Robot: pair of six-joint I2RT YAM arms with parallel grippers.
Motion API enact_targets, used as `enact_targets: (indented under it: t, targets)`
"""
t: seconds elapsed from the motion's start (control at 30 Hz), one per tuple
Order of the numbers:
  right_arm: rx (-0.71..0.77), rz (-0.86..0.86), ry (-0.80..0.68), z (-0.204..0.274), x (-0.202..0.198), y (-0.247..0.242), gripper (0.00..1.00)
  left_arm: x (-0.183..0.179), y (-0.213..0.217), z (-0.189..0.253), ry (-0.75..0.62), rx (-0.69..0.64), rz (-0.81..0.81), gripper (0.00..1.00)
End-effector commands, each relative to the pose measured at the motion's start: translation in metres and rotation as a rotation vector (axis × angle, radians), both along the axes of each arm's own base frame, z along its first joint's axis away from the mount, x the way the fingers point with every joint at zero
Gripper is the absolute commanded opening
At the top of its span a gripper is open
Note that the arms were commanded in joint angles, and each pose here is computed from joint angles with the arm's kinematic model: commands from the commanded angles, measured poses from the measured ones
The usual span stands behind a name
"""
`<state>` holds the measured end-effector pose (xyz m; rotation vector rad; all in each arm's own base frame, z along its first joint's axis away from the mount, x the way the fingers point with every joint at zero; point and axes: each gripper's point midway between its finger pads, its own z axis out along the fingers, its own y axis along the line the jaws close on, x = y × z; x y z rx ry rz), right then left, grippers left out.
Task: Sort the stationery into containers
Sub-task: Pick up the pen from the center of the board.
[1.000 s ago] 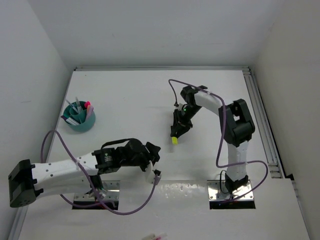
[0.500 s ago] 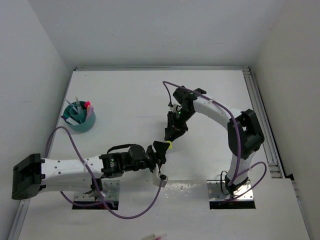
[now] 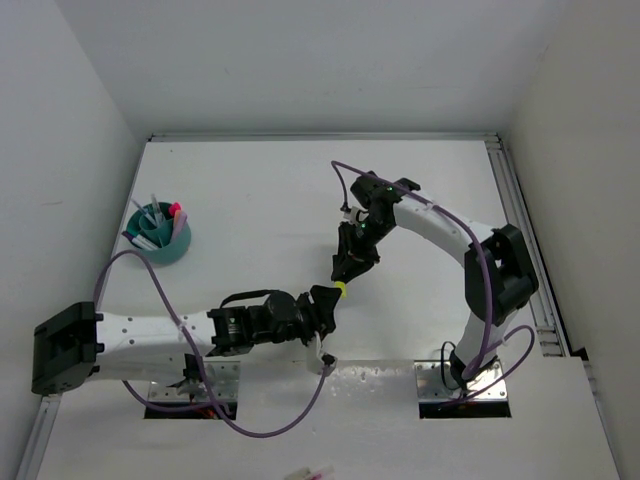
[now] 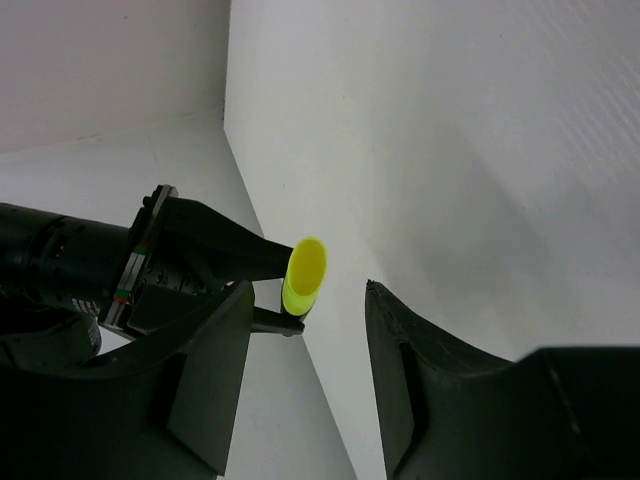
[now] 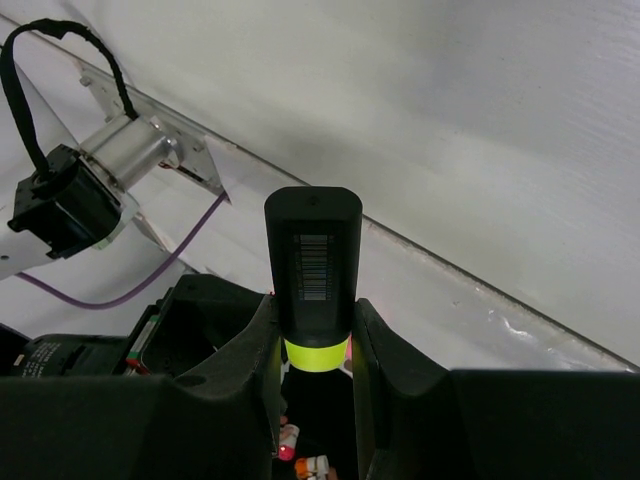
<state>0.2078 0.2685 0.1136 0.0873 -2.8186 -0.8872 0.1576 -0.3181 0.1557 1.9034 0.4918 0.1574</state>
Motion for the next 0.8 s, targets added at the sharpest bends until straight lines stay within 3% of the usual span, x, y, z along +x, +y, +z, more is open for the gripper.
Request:
enact_targets:
  t: [0.0,0.43,0.77]
  targets:
    - [0.016,-0.018,-0.030,0.012,0.002,0.002,0.00,-0.001,-0.007,0.007,-0.087,-0.007,-0.036,0.54]
    - [0.018,-0.006,-0.007,0.010,-0.004,0.005,0.00,0.006,-0.014,0.001,-0.144,0.013,-0.047,0.50]
    - [0.016,0.015,-0.004,0.007,-0.012,0.007,0.00,0.015,-0.014,-0.002,-0.145,0.026,-0.030,0.30]
